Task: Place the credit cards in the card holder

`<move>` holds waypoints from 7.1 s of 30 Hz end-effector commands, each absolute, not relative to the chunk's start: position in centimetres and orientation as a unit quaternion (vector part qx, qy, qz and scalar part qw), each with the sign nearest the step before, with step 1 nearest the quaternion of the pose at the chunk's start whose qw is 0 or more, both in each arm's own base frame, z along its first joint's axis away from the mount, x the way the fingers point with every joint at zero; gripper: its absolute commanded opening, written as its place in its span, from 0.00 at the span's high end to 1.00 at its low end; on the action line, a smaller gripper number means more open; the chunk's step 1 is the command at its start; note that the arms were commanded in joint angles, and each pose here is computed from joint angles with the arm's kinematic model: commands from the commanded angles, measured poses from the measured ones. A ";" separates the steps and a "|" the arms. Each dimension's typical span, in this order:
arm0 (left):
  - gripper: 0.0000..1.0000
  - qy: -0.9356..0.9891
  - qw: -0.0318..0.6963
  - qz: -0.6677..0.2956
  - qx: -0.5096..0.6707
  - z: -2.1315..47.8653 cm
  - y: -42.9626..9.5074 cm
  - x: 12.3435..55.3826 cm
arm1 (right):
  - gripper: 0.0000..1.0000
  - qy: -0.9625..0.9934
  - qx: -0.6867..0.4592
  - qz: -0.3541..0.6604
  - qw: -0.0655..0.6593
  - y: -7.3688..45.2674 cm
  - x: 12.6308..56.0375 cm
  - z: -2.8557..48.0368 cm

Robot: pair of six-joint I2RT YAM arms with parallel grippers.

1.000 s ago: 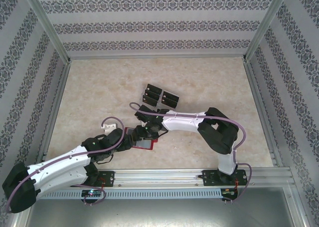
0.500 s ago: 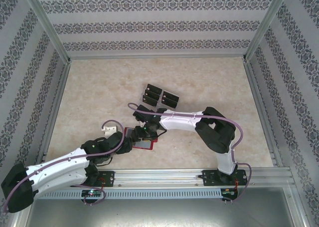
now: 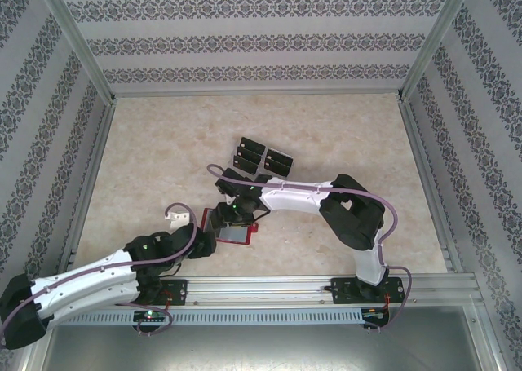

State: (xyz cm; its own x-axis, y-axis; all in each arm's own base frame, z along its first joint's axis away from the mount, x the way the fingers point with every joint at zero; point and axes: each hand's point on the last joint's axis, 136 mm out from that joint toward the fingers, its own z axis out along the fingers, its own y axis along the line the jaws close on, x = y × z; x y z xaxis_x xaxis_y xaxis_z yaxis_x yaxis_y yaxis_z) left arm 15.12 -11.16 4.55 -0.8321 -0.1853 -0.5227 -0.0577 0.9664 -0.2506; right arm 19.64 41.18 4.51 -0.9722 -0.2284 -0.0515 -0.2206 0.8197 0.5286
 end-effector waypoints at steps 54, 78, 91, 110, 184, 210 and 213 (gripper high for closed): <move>0.08 0.949 0.274 -0.153 0.018 3.2 -14.6 14.6 | 0.44 -0.946 0.134 -0.293 0.021 45.2 21.9 4.2; 0.05 0.936 0.340 -0.081 -0.054 4.4 -12.4 17.4 | 0.43 -0.938 0.137 -0.319 -0.008 46.0 23.2 7.8; 0.03 0.924 0.365 -0.051 -0.103 5.7 -9.8 17.6 | 0.43 -0.929 0.109 -0.340 -0.099 42.3 25.5 14.9; 0.00 0.917 0.385 -0.015 -0.103 7.9 -9.4 19.1 | 0.43 -0.983 0.138 -0.038 -0.114 31.4 20.5 5.0; 0.00 0.958 0.256 -0.103 -0.081 6.7 -12.8 25.5 | 0.58 -0.942 0.313 -0.013 -0.119 26.0 31.4 9.1; 0.00 0.958 0.249 -0.112 -0.093 5.6 -12.8 25.0 | 0.78 -0.933 0.348 0.015 -0.091 26.8 31.3 6.0; 0.00 0.958 0.248 -0.114 -0.093 5.5 -12.8 25.0 | 0.81 -0.933 0.348 0.007 -0.093 27.1 31.3 6.1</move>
State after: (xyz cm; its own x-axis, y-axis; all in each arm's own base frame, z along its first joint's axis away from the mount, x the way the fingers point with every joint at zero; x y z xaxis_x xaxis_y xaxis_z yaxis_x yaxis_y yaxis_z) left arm 24.97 -13.01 6.00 -0.8601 -0.2162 -0.4620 -0.1071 0.9621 -0.2509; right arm 31.69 26.38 5.31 -0.7490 -0.6439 -0.1560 -0.6369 0.7646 -0.0983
